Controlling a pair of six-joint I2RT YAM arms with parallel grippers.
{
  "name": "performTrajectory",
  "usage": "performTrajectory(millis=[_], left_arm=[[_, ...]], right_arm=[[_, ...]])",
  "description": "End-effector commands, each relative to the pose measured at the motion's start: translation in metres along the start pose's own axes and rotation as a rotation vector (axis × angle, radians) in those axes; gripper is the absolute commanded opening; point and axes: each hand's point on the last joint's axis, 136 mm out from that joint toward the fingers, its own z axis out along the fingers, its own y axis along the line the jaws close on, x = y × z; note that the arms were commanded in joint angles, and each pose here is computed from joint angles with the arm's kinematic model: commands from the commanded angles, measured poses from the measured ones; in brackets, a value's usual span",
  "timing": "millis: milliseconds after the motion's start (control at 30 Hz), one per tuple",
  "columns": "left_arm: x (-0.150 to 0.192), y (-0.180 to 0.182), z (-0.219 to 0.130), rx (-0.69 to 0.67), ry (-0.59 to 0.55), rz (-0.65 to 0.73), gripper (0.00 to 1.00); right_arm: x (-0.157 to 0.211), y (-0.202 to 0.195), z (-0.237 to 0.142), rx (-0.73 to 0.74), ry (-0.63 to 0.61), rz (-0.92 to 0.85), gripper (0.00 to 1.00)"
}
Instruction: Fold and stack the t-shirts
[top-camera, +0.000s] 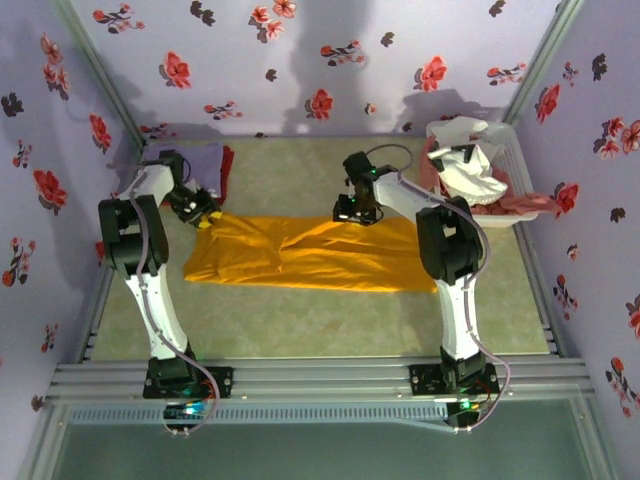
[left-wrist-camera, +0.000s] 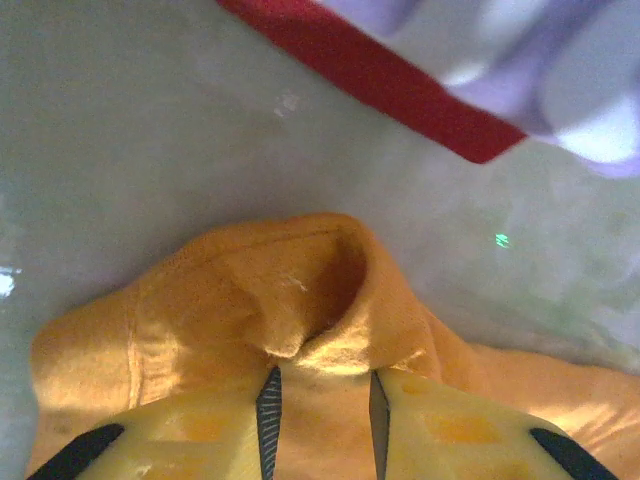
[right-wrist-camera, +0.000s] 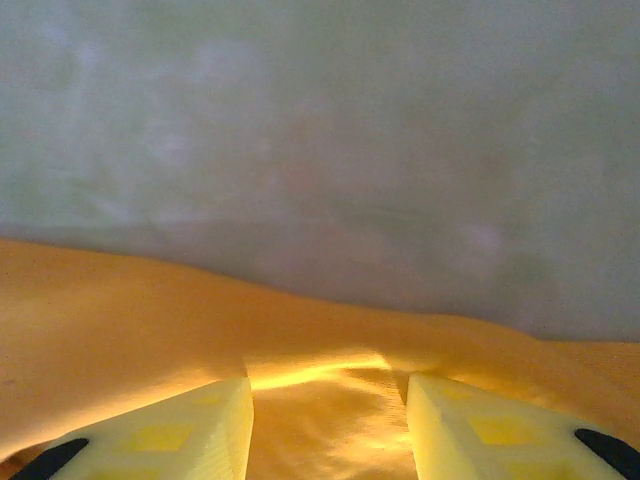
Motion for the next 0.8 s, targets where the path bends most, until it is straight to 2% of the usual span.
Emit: performTrajectory(millis=[0, 200, 367, 467, 567, 667, 767], left_arm=[[-0.002, 0.007, 0.011, -0.023, 0.011, -0.014, 0.34], [-0.006, 0.023, 0.012, -0.11, -0.004, -0.016, 0.34], [-0.008, 0.017, 0.009, -0.089, -0.012, -0.013, 0.33], [-0.004, -0.004, -0.004, -0.039, -0.032, 0.029, 0.34], [0.008, -0.03, -0.033, 0.004, -0.079, 0.075, 0.35], [0.028, -0.045, -0.062, 0.034, -0.143, 0.096, 0.35], [0.051, -0.048, -0.072, 0.028, -0.181, 0.111, 0.34]], right_arm=[[0.011, -0.019, 0.015, 0.013, 0.034, 0.064, 0.46], [0.048, -0.065, 0.014, 0.122, 0.057, 0.098, 0.46], [0.063, -0.089, -0.003, 0.179, 0.037, 0.101, 0.47], [0.059, -0.073, -0.018, 0.109, 0.016, 0.072, 0.47], [0.053, -0.049, -0.044, 0.033, -0.025, 0.038, 0.48], [0.053, -0.037, -0.068, 0.018, -0.044, 0.009, 0.49], [0.056, -0.036, -0.075, 0.021, -0.022, 0.003, 0.48]])
